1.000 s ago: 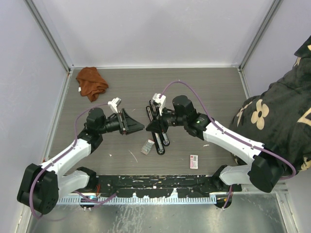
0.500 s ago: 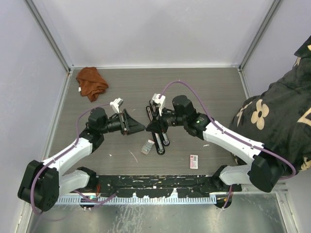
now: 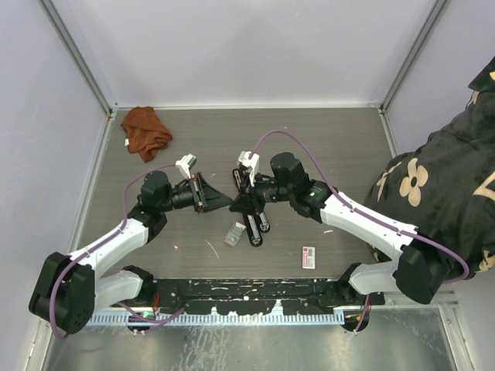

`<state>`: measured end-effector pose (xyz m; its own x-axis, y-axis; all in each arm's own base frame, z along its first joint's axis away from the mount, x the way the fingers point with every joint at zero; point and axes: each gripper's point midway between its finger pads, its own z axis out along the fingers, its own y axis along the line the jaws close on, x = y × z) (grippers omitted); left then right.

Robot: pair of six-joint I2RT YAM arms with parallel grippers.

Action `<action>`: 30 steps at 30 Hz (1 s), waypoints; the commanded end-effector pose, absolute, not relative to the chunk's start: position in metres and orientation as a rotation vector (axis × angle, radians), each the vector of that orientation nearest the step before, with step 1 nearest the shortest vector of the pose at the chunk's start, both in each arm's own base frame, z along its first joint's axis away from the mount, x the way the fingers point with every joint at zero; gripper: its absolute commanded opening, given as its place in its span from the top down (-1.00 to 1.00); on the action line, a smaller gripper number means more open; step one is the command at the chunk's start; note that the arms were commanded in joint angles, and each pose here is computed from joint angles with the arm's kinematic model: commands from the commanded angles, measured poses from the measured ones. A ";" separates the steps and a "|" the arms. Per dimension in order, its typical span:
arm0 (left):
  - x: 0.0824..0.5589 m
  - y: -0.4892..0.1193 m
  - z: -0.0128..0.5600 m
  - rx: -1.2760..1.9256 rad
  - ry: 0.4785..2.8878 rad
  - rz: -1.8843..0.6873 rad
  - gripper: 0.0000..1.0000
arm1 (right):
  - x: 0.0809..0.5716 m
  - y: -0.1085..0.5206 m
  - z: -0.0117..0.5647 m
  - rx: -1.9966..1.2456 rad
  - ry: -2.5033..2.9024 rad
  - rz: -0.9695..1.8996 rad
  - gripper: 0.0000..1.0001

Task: Load the staples into the stapler
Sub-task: Pick up the stapler.

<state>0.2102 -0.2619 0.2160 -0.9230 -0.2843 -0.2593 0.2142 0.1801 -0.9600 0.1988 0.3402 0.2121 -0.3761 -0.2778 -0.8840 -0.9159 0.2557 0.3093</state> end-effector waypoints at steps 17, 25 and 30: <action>0.202 -0.261 0.222 -0.021 2.074 -1.796 0.74 | 0.218 0.342 0.240 -1.040 1.724 1.040 0.49; 0.205 -0.261 0.224 -0.080 2.078 -1.800 0.89 | 0.219 0.340 0.238 -1.030 1.714 1.028 0.15; 0.208 -0.259 0.225 -0.141 2.077 -1.804 0.92 | 0.220 0.337 0.245 -0.987 1.677 1.020 -0.10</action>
